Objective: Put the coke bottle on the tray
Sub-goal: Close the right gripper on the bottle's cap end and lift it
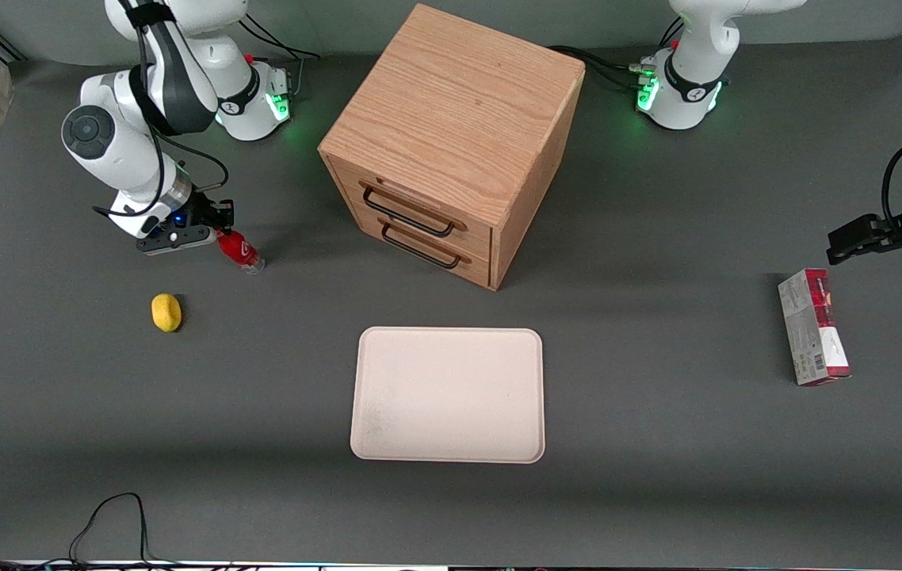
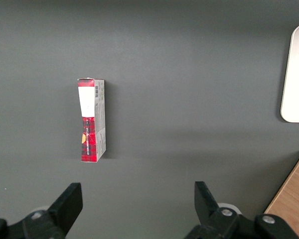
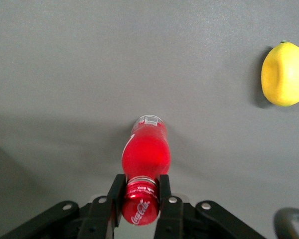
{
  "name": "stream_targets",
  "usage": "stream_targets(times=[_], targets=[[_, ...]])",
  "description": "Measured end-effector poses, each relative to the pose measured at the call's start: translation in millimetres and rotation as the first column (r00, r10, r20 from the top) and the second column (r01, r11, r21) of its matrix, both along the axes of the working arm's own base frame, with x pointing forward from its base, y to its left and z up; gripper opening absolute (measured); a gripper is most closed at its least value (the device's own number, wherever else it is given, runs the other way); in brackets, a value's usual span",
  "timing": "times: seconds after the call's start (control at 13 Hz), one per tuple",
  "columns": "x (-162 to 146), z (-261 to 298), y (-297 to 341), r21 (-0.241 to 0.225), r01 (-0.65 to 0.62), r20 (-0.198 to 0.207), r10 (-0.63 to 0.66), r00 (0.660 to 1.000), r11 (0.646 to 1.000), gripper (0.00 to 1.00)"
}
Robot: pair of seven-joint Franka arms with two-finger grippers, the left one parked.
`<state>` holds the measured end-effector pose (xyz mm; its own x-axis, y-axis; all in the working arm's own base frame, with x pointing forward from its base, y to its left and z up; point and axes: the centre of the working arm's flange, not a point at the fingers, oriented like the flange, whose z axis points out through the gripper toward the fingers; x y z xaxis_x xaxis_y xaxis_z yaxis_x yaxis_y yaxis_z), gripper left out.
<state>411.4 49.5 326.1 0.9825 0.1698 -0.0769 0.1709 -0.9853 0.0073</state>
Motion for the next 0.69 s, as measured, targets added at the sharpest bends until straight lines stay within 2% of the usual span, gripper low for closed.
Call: stream_targets(times=[0.15,0.31,0.62,0.69], targets=[[7.0,7.8,-1.2,0.004,0.01,0.026,-0.01,1.0,1.0,0.31],[28.3,37.7,-0.7,0.005,0.024,0.052,-0.024,0.998,1.0,0.31],[96.5,145.1,4.8,-0.03,0.086,-0.03,-0.087,0.996,0.996,0.31],[115.0,172.6,8.5,-0.026,0.099,-0.049,-0.1,0.994,0.995,0.31]])
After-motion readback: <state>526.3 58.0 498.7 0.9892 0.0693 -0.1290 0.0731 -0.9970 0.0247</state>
